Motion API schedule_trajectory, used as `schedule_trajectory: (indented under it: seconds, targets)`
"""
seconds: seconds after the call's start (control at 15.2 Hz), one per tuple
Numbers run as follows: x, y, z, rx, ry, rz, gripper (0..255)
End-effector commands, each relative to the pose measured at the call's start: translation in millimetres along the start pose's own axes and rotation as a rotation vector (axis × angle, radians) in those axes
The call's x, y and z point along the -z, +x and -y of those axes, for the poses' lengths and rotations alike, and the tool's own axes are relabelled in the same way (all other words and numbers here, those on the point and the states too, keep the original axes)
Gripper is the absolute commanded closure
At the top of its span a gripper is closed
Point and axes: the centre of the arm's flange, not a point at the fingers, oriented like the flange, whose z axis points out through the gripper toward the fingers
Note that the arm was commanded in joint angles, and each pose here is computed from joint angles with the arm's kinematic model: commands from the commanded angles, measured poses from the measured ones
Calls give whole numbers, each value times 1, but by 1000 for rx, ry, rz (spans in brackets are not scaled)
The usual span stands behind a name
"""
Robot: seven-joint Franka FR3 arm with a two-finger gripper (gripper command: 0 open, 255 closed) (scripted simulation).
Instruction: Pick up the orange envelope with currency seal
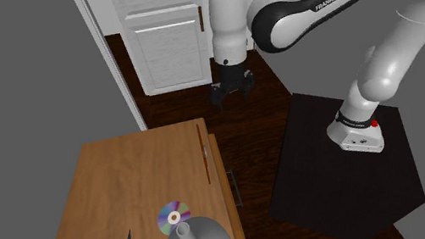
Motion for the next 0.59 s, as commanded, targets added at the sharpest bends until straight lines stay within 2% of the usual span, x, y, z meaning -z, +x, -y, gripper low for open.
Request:
schedule_trajectory:
  seconds: [0.0, 0.53]
  targets:
    - [-10, 0, 25, -59, -7, 0, 0]
    - [-50, 16, 126, -266, -40, -4, 0]
